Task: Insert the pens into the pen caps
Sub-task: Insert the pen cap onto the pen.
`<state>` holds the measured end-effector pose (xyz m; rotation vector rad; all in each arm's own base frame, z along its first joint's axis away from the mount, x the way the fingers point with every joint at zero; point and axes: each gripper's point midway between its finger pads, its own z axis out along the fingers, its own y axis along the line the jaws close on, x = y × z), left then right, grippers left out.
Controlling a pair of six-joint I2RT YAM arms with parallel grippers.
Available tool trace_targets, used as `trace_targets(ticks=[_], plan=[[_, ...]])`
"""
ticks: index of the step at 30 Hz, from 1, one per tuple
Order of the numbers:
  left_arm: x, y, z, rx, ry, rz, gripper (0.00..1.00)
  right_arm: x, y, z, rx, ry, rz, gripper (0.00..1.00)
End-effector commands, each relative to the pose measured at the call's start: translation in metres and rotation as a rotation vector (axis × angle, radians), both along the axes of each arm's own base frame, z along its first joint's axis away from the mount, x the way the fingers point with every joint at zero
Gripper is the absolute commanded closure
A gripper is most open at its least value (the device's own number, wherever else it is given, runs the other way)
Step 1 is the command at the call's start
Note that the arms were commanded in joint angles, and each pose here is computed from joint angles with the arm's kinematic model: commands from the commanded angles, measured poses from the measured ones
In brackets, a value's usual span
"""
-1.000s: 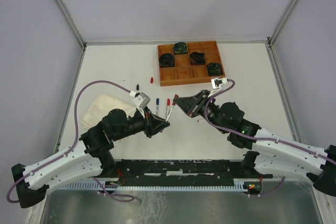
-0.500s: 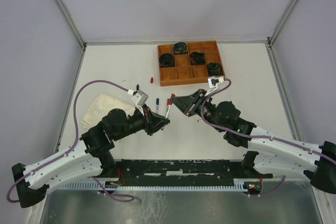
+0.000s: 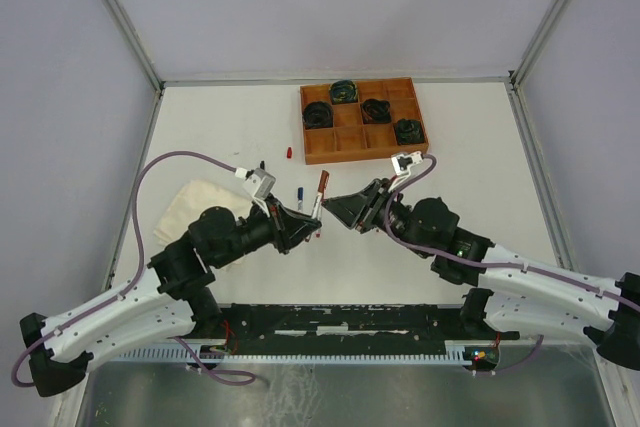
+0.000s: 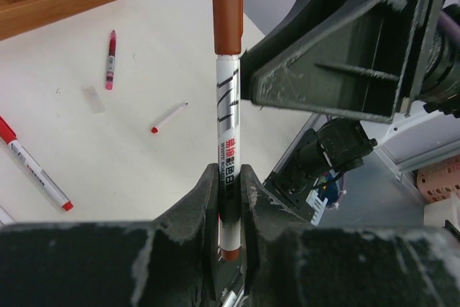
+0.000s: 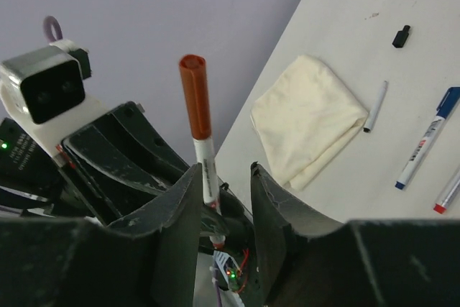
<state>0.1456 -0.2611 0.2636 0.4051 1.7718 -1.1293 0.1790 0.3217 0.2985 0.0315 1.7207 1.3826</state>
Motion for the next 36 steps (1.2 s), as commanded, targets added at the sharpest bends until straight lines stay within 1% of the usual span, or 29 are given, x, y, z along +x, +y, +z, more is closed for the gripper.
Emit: trace_targets(ticks=[1,5,12,16,20,23,27,36], plan=[[0.005,0.006,0.048,-0.115,-0.082,0.043,0.92,-0.008,-0.002,0.016,-0.002,-0.034,0.032,0.57],[0.005,0.008,0.045,-0.095,-0.082,0.043,0.92,-0.005,-0.014,0.021,-0.015,-0.047,-0.013,0.53],[-0.006,0.004,0.043,-0.092,-0.089,-0.026,0.95,0.004,-0.035,0.053,-0.012,-0.099,-0.112,0.44],[-0.013,0.001,0.045,-0.102,-0.094,-0.065,0.94,0.009,-0.035,0.074,0.005,-0.123,-0.137,0.4],[-0.02,-0.004,0.047,-0.119,-0.105,-0.118,0.95,0.014,-0.027,0.084,-0.002,-0.134,-0.14,0.39],[-0.024,-0.007,0.048,-0.121,-0.107,-0.145,0.97,0.016,-0.021,0.089,-0.009,-0.14,-0.13,0.4],[-0.027,-0.009,0.051,-0.129,-0.117,-0.165,0.97,0.016,-0.013,0.089,-0.015,-0.14,-0.109,0.43],[-0.028,-0.01,0.049,-0.126,-0.116,-0.178,0.97,0.013,-0.004,0.086,-0.014,-0.134,-0.07,0.56]])
